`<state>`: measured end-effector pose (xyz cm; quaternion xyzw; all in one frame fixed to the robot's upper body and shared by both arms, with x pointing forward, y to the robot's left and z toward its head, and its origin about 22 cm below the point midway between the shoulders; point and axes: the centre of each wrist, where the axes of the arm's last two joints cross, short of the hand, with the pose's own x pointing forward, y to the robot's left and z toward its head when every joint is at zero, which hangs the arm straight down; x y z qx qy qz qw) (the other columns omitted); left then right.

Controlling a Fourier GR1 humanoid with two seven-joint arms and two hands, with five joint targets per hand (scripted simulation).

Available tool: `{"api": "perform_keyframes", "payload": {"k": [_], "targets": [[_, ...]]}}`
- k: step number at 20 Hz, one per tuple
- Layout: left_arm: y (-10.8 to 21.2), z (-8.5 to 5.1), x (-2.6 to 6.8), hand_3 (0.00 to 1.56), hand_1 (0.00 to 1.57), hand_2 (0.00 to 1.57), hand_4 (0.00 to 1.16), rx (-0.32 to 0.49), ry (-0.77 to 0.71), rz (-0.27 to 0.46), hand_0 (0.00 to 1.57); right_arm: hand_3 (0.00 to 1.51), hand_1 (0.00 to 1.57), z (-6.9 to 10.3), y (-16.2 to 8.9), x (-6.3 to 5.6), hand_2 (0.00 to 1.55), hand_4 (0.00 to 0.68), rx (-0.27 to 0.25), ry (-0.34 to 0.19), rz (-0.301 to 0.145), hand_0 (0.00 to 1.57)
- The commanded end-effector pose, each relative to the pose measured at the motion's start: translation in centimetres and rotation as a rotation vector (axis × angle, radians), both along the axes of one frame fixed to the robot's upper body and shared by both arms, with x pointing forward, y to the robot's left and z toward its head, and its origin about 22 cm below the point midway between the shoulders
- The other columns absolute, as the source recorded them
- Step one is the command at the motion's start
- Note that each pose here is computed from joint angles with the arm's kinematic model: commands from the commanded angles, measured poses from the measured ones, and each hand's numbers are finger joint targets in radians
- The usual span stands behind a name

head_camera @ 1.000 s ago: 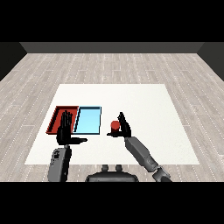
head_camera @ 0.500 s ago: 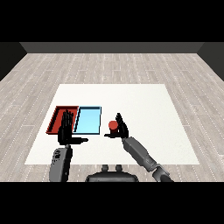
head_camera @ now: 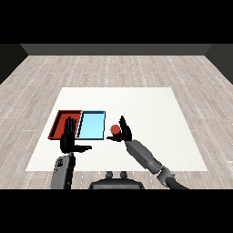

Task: Pick the red can and put it in the red box

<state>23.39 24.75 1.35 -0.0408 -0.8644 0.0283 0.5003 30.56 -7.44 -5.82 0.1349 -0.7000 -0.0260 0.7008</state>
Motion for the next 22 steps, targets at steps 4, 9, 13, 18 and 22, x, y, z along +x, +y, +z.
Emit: {"api": "perform_keyframes", "payload": {"k": [4,9,13,18,22], "targets": [[1.3,0.8,-0.53,0.0,0.0,0.0,0.0,0.014,-0.01,0.004,0.0,1.46,1.52,-1.2,-0.8,-0.1,1.5,0.493,-0.11,0.003,-0.065,1.52],[-0.1,0.0,0.96,0.0,0.0,0.0,0.0,-0.007,0.0,0.017,0.0,1.42,1.54,-0.4,0.4,1.0,1.47,0.575,-0.215,0.015,-0.091,1.54],[-1.0,0.8,0.2,0.0,0.0,0.0,0.0,-0.021,-0.01,-0.003,0.0,1.42,1.53,-1.1,1.2,-0.7,1.47,0.551,-0.252,0.03,-0.059,1.53],[0.7,0.8,-0.02,0.0,0.0,0.0,0.0,-0.009,0.013,0.0,0.0,1.41,1.53,0.8,-0.4,1.7,1.47,0.546,-0.25,0.048,-0.068,1.53],[1.1,-0.7,-0.08,0.0,0.0,0.0,0.0,-0.026,0.012,0.002,0.0,1.41,1.55,-0.2,0.4,1.6,1.47,0.558,-0.274,0.033,-0.08,1.55]]}}
